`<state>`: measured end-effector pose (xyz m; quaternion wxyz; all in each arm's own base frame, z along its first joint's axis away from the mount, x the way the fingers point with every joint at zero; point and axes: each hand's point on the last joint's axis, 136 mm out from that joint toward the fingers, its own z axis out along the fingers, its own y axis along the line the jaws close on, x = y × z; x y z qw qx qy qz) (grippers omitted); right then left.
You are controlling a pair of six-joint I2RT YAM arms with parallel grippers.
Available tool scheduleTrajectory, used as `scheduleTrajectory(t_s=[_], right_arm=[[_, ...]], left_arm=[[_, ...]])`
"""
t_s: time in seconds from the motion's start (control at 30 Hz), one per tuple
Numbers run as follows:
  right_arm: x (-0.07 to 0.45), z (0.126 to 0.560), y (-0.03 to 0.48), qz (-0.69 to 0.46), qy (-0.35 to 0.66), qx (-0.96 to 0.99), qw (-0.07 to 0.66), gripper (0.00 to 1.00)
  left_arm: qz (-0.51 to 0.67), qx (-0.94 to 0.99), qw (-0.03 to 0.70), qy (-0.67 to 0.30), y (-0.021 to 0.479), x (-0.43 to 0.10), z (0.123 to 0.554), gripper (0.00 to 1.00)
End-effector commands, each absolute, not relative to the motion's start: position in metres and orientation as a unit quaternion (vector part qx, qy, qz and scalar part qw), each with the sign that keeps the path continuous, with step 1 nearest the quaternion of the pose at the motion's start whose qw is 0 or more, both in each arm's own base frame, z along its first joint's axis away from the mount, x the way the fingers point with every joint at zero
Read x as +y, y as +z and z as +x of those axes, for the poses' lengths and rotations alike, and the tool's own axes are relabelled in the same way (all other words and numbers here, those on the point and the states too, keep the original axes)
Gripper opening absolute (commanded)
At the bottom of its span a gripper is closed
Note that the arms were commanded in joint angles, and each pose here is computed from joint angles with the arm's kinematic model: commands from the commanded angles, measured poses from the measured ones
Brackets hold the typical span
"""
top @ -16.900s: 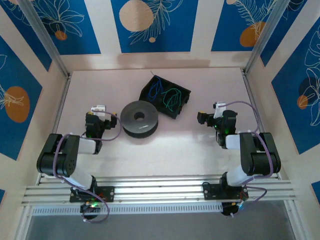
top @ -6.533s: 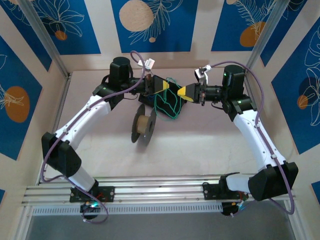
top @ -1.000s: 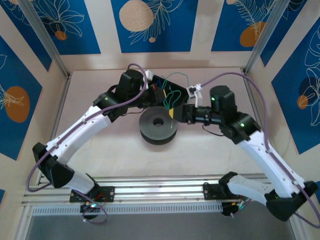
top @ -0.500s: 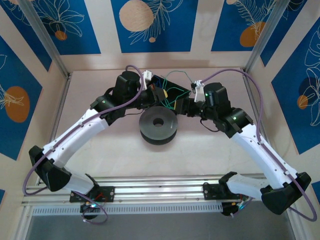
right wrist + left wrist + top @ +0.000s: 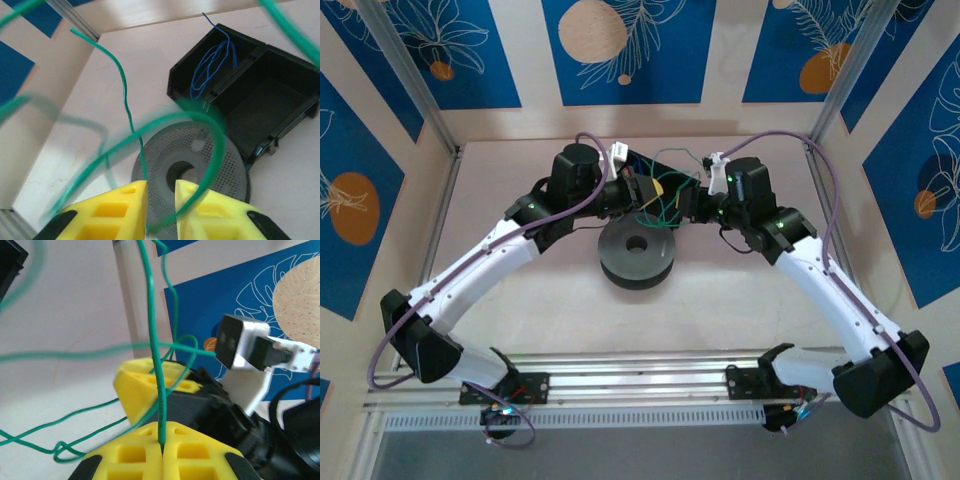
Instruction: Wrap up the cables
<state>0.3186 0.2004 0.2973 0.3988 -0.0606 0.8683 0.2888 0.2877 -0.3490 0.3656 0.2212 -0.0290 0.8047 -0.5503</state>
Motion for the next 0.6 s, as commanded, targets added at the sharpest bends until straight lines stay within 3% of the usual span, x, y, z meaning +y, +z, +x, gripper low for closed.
scheduleTrajectory(t_s=[0.0,0.07,0.1,0.13,0.57], right_arm=[[0.191,0.333,0.3,-0.059,0.25,0.874,0.413,0.1],[0.178,0.335,0.285,-0.041,0.211,0.894,0.393,0.41],[0.171,0.335,0.276,-0.031,0.202,0.901,0.384,0.52],[0.164,0.334,0.269,-0.017,0.2,0.904,0.376,0.55],[0.034,0.331,0.217,0.174,0.15,0.919,0.321,0.55]], left_arm=[[-0.009,0.77,0.225,-0.596,0.402,-0.345,0.276,0.0],[-0.012,0.768,0.235,-0.595,0.409,-0.336,0.277,0.0],[-0.014,0.769,0.241,-0.593,0.411,-0.33,0.278,0.0],[-0.016,0.768,0.247,-0.59,0.414,-0.323,0.28,0.0],[-0.052,0.76,0.314,-0.566,0.459,-0.216,0.294,0.0]])
